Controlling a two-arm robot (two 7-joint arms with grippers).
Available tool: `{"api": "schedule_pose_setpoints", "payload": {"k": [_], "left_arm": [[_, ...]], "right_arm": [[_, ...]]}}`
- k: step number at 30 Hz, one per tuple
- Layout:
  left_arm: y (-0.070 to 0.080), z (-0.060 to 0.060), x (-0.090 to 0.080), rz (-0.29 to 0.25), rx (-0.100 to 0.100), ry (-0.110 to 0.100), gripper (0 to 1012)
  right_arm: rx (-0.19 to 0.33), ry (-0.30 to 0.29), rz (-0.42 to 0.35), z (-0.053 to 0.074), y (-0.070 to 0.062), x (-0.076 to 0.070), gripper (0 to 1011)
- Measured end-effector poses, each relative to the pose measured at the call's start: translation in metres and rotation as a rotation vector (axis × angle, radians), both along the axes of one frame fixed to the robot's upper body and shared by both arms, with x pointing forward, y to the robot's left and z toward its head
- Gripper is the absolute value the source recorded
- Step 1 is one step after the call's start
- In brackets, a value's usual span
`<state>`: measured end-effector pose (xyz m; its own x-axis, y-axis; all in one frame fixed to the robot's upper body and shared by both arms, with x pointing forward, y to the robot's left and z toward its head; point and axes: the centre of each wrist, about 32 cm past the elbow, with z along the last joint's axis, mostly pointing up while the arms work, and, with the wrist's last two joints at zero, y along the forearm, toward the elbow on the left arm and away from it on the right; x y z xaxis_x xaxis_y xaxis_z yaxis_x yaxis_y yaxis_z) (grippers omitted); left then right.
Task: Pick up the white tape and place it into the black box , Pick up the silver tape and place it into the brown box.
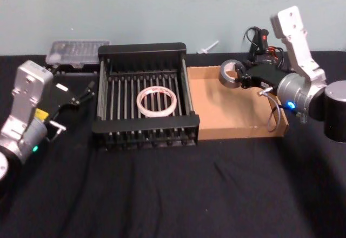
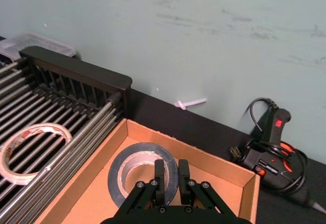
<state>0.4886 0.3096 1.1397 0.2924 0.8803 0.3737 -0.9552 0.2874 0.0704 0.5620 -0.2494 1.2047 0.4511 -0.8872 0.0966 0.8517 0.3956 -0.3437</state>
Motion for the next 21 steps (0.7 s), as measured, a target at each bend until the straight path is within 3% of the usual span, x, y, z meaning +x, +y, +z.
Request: {"api": "schedule_pose_setpoints", "payload": {"k": [11, 21], "left_arm": [[0.0, 0.0, 0.0, 0.0, 0.0, 0.0, 1001], [0.0, 0.0, 0.0, 0.0, 0.0, 0.0, 1001]], "right_arm": [[-0.006, 0.053, -0.01, -0.016, 0.009, 0.021, 160], [-0.012, 0.086, -0.014, -0.026, 0.014, 0.028, 160]]}}
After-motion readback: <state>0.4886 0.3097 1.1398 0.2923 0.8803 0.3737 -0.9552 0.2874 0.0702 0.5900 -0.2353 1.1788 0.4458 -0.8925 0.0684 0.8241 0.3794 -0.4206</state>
